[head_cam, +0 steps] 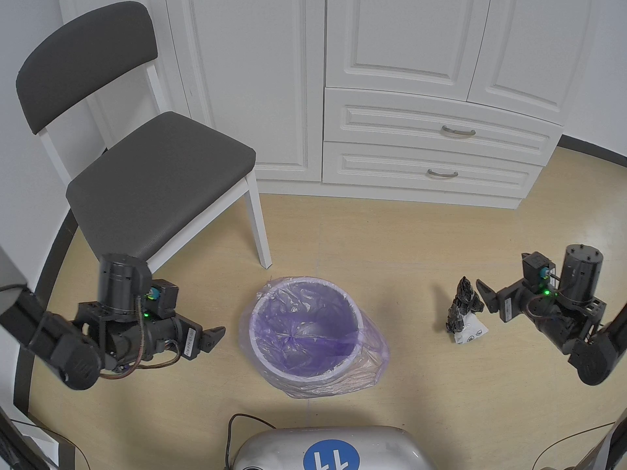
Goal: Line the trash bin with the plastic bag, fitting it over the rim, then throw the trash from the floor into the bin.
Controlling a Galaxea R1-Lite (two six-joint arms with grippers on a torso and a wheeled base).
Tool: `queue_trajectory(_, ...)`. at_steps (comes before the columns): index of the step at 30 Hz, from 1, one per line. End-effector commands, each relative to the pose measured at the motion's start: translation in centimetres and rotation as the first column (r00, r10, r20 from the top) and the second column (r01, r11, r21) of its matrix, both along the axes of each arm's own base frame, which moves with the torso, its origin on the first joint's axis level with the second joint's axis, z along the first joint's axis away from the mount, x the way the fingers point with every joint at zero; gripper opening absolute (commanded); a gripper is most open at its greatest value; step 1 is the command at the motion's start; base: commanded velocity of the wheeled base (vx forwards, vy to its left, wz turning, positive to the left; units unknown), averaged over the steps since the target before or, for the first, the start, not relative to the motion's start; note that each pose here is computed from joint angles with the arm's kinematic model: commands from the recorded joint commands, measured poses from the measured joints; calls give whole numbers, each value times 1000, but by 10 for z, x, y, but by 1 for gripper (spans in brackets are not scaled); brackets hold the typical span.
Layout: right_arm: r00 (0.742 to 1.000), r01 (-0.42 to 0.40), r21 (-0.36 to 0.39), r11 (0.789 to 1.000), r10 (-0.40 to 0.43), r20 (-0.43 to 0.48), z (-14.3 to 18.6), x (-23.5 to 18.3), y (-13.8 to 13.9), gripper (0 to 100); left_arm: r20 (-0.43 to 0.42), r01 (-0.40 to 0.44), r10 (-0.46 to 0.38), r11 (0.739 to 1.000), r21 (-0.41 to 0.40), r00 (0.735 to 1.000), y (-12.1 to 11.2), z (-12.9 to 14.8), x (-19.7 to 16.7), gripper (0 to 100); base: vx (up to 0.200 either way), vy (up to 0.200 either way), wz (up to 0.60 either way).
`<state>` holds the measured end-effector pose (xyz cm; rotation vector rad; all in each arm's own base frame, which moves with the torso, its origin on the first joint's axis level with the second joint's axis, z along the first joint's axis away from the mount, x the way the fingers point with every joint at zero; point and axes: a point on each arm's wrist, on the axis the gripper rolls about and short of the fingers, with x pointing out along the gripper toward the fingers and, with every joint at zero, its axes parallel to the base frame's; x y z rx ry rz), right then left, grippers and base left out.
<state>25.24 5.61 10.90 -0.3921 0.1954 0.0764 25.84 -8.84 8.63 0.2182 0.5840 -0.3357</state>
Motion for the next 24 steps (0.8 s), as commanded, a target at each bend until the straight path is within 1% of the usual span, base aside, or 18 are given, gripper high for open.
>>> queue_trajectory(1, 998, 64, 27, 998, -64, 18, 12, -66, -27, 100, 206, 70, -35, 984, -163, 978, 14, 59, -86, 100, 0, 0, 0)
queue_trajectory(3, 994, 102, 77, 992, -106, 41, 18, -70, -34, 100, 223, 87, -44, 979, -185, 974, 19, 61, -106, 100, 0, 0, 0)
queue_trajectory(5, 990, 121, 117, 986, -128, 52, 21, -76, -38, 100, 248, 94, -41, 974, -206, 968, 26, 63, -123, 100, 0, 0, 0)
queue_trajectory(7, 990, 134, 121, 984, -139, 34, 19, -82, -40, 100, 275, 84, -18, 969, -231, 961, 32, 65, -135, 100, 0, 0, 0)
queue_trajectory(9, 990, 134, 121, 984, -139, 34, 21, -85, -40, 100, 303, 71, 19, 957, -282, 953, 38, 70, -146, 100, 0, 0, 0)
queue_trajectory(10, 989, 133, 124, 983, -139, 44, 28, -88, -40, 100, 314, 65, 33, 953, -297, 949, 41, 72, -149, 100, 0, 0, 0)
queue_trajectory(11, 989, 133, 124, 983, -139, 44, 28, -88, -40, 100, 314, 65, 33, 953, -297, 949, 41, 72, -149, 100, 0, 0, 0)
queue_trajectory(12, 986, 138, 131, 982, -148, 72, 40, -89, -41, 100, 333, 62, 46, 950, -305, 942, 44, 77, -153, 100, 0, 0, 0)
queue_trajectory(16, 981, 131, 146, 981, -149, 121, 64, -104, -43, 100, 390, 81, 56, 941, -328, 919, 44, 96, -154, 100, 0, 0, 0)
queue_trajectory(17, 981, 131, 146, 981, -149, 122, 65, -105, -43, 100, 392, 82, 57, 941, -329, 918, 44, 96, -153, 100, 0, 0, 0)
queue_trajectory(20, 974, 123, 158, 980, -150, 171, 93, -133, -46, 100, 455, 105, 71, 930, -351, 887, 44, 116, -153, 100, 0, 0, 0)
queue_trajectory(21, 973, 121, 160, 980, -149, 178, 97, -139, -47, 100, 464, 109, 72, 929, -352, 883, 44, 119, -153, 100, 0, 0, 0)
queue_trajectory(22, 971, 112, 162, 980, -143, 192, 105, -151, -47, 100, 485, 118, 77, 926, -358, 871, 44, 125, -154, 100, 0, 0, 0)
queue_trajectory(24, 967, 103, 165, 981, -137, 214, 118, -174, -50, 100, 510, 128, 81, 923, -363, 856, 45, 133, -157, 100, 0, 0, 0)
